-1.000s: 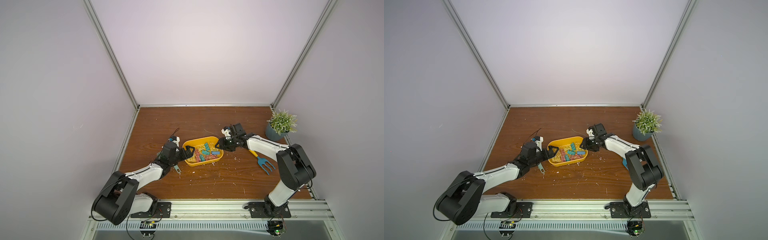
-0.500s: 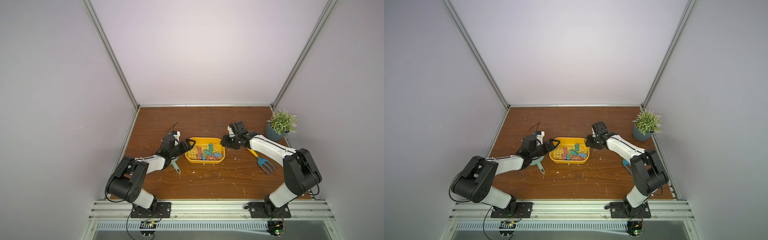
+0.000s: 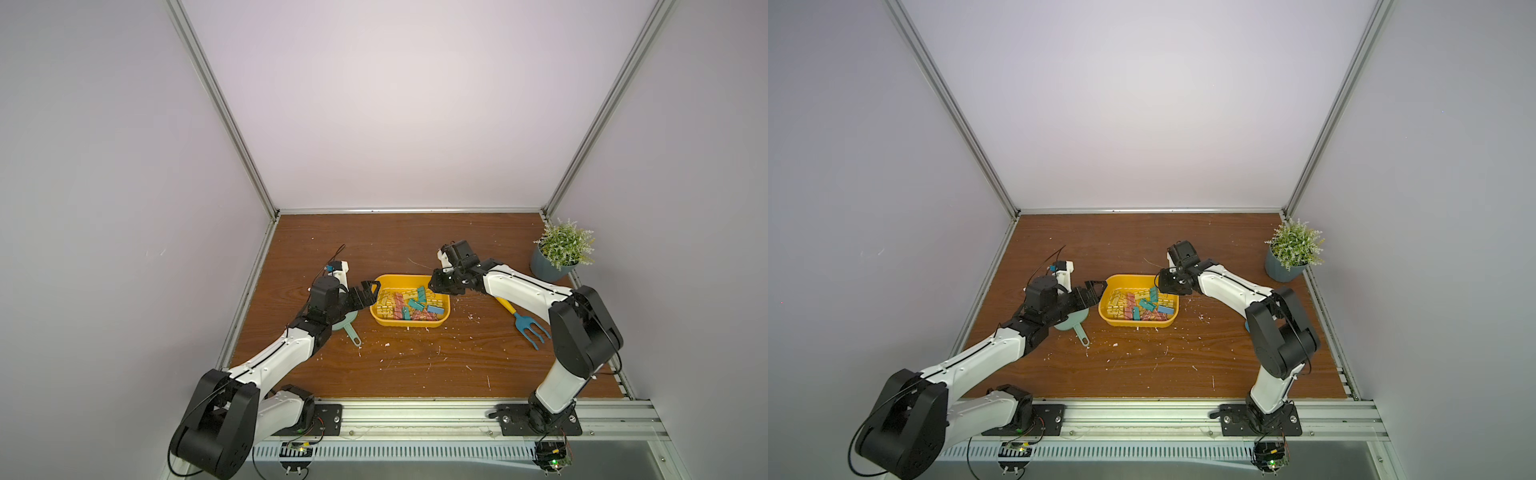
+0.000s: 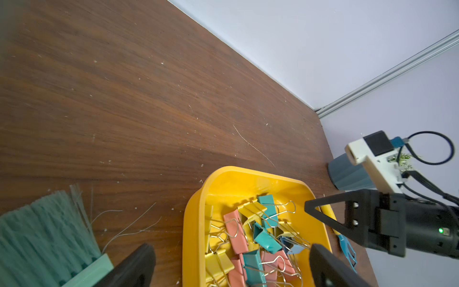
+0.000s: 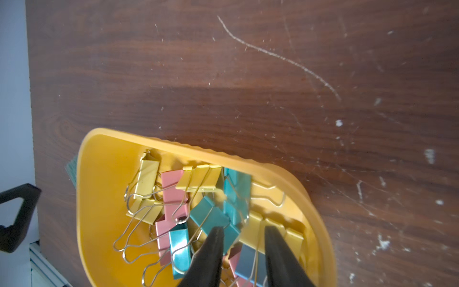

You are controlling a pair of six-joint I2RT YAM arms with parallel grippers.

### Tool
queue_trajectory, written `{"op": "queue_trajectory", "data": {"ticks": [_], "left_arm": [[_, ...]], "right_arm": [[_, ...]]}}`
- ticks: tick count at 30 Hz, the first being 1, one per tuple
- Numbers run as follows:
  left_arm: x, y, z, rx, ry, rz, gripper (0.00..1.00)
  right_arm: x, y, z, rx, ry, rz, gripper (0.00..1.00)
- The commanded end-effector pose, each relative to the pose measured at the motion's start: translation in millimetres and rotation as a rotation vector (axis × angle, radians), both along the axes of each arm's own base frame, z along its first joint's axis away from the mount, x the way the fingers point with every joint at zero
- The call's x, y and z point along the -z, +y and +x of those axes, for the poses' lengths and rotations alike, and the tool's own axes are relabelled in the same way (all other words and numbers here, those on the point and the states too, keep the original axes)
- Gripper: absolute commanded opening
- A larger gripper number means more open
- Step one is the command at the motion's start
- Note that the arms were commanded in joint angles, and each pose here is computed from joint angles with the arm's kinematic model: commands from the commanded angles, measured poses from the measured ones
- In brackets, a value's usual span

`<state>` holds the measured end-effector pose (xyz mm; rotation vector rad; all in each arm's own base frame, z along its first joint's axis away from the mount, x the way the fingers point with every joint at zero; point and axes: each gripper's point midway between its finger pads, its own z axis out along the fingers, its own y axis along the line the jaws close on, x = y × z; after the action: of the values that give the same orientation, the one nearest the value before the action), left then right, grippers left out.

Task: Take out the binder clips from the storage box
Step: Pick up the binder clip from the storage box.

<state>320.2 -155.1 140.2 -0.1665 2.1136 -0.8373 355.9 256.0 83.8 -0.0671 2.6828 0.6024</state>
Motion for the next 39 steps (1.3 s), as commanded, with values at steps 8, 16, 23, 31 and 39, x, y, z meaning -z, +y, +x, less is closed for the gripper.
{"op": "queue_trajectory", "data": {"ticks": [8, 16, 23, 31, 39], "left_arm": [[-5.0, -1.0, -10.9, 0.013, -0.032, 0.075, 1.00], [-14.6, -6.7, -10.4, 0.032, -0.048, 0.053, 1.00], [-26.3, -13.7, -11.1, 0.052, -0.064, 0.030, 1.00], [-69.3, -34.2, -15.2, 0.111, -0.147, -0.060, 1.00], [-75.9, -90.3, -24.8, 0.223, -0.182, 0.026, 1.00]], "right_arm": [[-3.0, 16.5, 7.8, -0.029, 0.012, 0.013, 0.22], [-5.5, 21.6, 10.1, -0.039, 0.016, 0.023, 0.09], [-33.2, 25.4, 12.1, -0.043, -0.038, 0.074, 0.00], [-96.1, 8.0, 10.9, 0.033, -0.226, 0.144, 0.00], [-131.3, -56.0, 13.0, 0.216, -0.387, 0.121, 0.00]]}}
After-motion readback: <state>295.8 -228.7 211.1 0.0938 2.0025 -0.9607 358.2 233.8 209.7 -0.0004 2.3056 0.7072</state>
